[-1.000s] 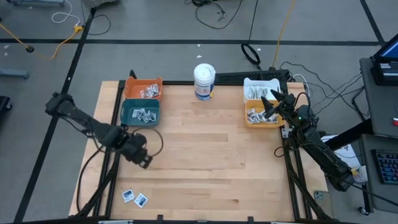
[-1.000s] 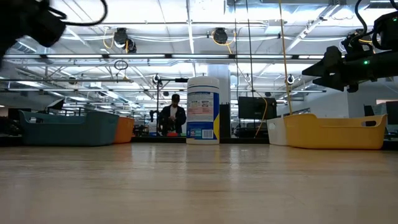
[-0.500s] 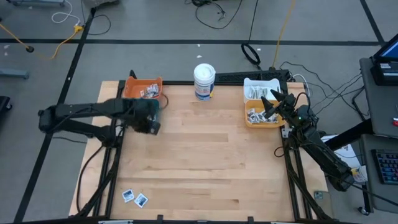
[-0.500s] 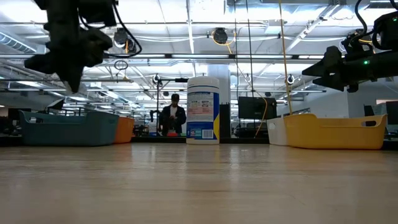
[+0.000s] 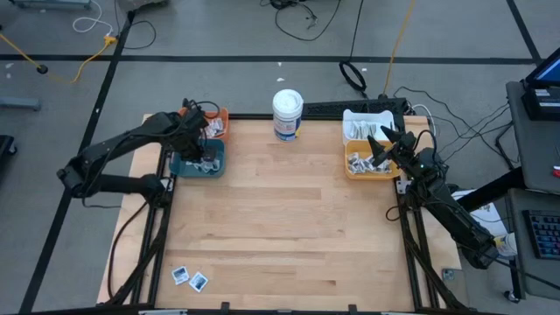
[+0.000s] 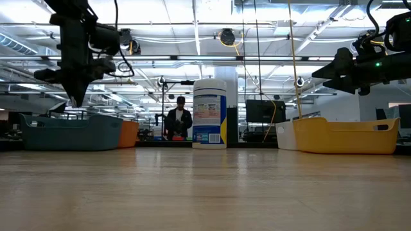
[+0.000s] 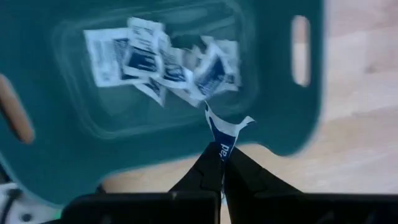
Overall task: Pick & Place First Aid Supplies
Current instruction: Put the blue pad into the blue bin
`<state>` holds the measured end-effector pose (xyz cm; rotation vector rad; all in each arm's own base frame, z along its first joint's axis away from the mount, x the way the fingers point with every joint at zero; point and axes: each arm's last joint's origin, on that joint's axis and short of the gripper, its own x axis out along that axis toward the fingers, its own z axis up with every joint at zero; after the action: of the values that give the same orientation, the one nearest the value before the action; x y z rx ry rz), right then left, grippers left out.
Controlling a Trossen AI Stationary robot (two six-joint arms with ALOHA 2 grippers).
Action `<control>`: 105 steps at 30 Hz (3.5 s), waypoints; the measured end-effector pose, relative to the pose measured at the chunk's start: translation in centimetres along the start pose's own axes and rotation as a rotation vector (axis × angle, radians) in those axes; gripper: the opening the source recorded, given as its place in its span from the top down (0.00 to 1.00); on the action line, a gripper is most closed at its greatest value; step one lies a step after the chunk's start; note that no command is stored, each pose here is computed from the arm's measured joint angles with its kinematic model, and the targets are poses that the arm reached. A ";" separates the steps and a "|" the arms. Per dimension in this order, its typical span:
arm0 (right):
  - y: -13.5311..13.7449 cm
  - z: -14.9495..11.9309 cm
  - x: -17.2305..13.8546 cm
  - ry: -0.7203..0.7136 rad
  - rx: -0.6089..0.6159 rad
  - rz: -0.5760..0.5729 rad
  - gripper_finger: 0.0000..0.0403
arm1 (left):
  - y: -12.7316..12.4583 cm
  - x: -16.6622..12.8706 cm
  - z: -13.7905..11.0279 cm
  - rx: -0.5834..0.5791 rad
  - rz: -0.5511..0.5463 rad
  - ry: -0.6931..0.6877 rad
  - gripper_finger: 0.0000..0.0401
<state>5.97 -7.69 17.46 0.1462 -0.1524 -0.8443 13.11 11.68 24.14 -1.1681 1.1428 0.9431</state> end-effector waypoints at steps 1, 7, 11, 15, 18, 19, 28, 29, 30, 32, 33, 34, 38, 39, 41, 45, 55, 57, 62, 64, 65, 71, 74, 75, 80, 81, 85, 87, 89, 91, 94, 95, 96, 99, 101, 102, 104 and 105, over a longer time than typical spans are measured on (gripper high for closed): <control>0.0 0.0 0.0 0.000 0.000 0.000 0.16 | 0.0 0.3 0.3 -0.003 0.023 -0.001 0.99; 0.0 0.0 0.0 0.000 0.000 0.000 0.16 | -0.1 2.3 2.4 -0.026 0.166 -0.038 0.99; 0.0 0.0 0.0 0.000 0.000 0.000 0.16 | 0.3 3.6 3.7 -0.073 0.218 -0.025 0.99; 0.0 0.0 0.0 0.000 0.000 0.000 0.16 | 0.2 4.4 4.3 -0.091 0.212 0.009 0.96; 0.0 0.0 0.0 0.000 0.000 0.000 0.16 | 0.0 4.5 4.3 -0.096 0.184 0.008 0.91; 0.0 0.0 0.0 0.000 0.000 0.000 0.16 | 0.0 4.5 4.3 -0.091 0.179 0.004 0.89; 0.0 0.0 0.0 0.000 0.000 0.000 0.16 | 0.0 3.6 4.0 -0.085 0.150 -0.031 0.57; 0.0 0.0 0.0 0.000 0.000 0.000 0.16 | 0.0 3.5 3.9 -0.082 0.139 -0.032 0.53; 0.0 0.0 0.0 0.000 0.000 0.000 0.16 | 0.0 3.3 3.9 -0.082 0.131 -0.036 0.50; 0.0 0.0 0.0 0.000 0.000 0.000 0.16 | 0.0 3.0 3.7 -0.093 0.122 -0.045 0.45; 0.0 0.0 0.0 0.000 0.000 0.000 0.16 | 0.0 2.9 3.6 -0.099 0.115 -0.047 0.43; 0.0 0.0 0.0 0.000 0.000 0.000 0.16 | 0.0 2.8 3.6 -0.103 0.106 -0.049 0.42; 0.0 0.0 0.0 0.000 0.000 0.000 0.16 | 0.0 2.2 3.1 -0.117 0.059 -0.041 0.38; 0.0 0.0 0.0 0.000 0.000 0.000 0.16 | -0.2 2.1 2.9 -0.124 0.042 -0.037 0.38; 0.0 0.0 0.0 0.000 0.000 0.000 0.16 | -0.7 1.8 2.3 -0.125 0.010 -0.028 0.38; 0.0 0.0 0.0 0.000 0.000 0.000 0.16 | -2.4 1.4 0.2 -0.126 -0.025 -0.018 0.40; 0.0 0.0 0.0 0.000 0.000 0.000 0.16 | -6.9 1.9 -6.8 0.003 -0.046 0.072 0.43; 0.0 0.0 0.0 0.000 0.000 0.000 0.16 | -7.5 1.9 -8.3 0.018 -0.049 0.090 0.42; 0.0 0.0 0.0 0.000 0.000 0.000 0.16 | -8.2 2.0 -12.3 0.054 -0.033 0.137 0.42; 0.0 0.0 0.0 0.000 0.000 0.000 0.16 | -8.3 2.0 -13.9 0.058 -0.026 0.155 0.42; 0.0 0.0 0.0 0.000 0.000 0.000 0.16 | -8.3 2.0 -14.7 0.058 -0.020 0.163 0.42; 0.0 0.0 0.0 0.000 0.000 0.000 0.16 | -7.5 1.7 -19.5 0.037 0.022 0.208 0.41; 0.0 0.0 0.0 0.000 0.000 0.000 0.16 | -6.7 1.6 -21.7 0.016 0.040 0.222 0.41; 0.0 0.0 0.0 0.000 0.000 0.000 0.16 | -6.4 1.5 -22.4 0.009 0.045 0.229 0.41; 0.0 0.0 0.0 0.000 0.000 0.000 0.16 | -5.3 1.1 -25.6 -0.029 0.027 0.266 0.42; 0.0 0.0 0.0 0.000 0.000 0.000 0.16 | -5.0 1.0 -26.1 -0.037 0.015 0.264 0.43; 0.0 0.0 0.0 0.000 0.000 0.000 0.16 | -4.0 0.7 -28.0 -0.061 -0.035 0.259 0.44; 0.0 0.0 0.0 0.000 0.000 0.000 0.16 | -3.7 0.6 -28.6 -0.047 -0.039 0.272 0.44; 0.0 0.0 0.0 0.000 0.000 0.000 0.16 | -3.6 0.7 -28.9 -0.035 -0.034 0.277 0.44; 0.0 0.0 0.0 0.000 0.000 0.000 0.16 | -3.5 0.9 -29.2 -0.025 -0.031 0.276 0.44; 0.0 0.0 0.0 0.000 0.000 0.000 0.16 | -3.6 1.3 -29.6 -0.018 -0.021 0.268 0.44; 0.0 0.0 0.0 0.000 0.000 0.000 0.16 | -3.6 1.4 -29.7 -0.017 -0.018 0.265 0.44; 0.0 0.0 0.0 0.001 0.000 0.000 0.16 | -3.7 1.6 -29.9 -0.013 -0.015 0.263 0.44; 0.0 0.0 0.0 0.000 0.000 0.000 0.16 | -3.7 2.5 -30.6 0.003 0.015 0.245 0.44; 0.0 0.0 0.0 0.000 0.000 0.000 0.16 | -3.8 3.3 -31.0 0.007 0.041 0.222 0.44; 0.0 0.0 0.0 0.000 0.000 0.000 0.16 | -3.9 3.7 -31.1 0.008 0.054 0.211 0.44; 0.0 0.0 0.0 0.000 0.000 0.000 0.16 | -4.0 4.5 -31.4 0.009 0.088 0.195 0.44; 0.0 0.0 0.0 0.000 0.000 0.000 0.16 | -4.0 5.0 -31.6 0.011 0.110 0.195 0.44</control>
<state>5.97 -7.69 17.46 0.1459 -0.1523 -0.8440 12.54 -20.24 19.51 -1.2187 1.3788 0.9195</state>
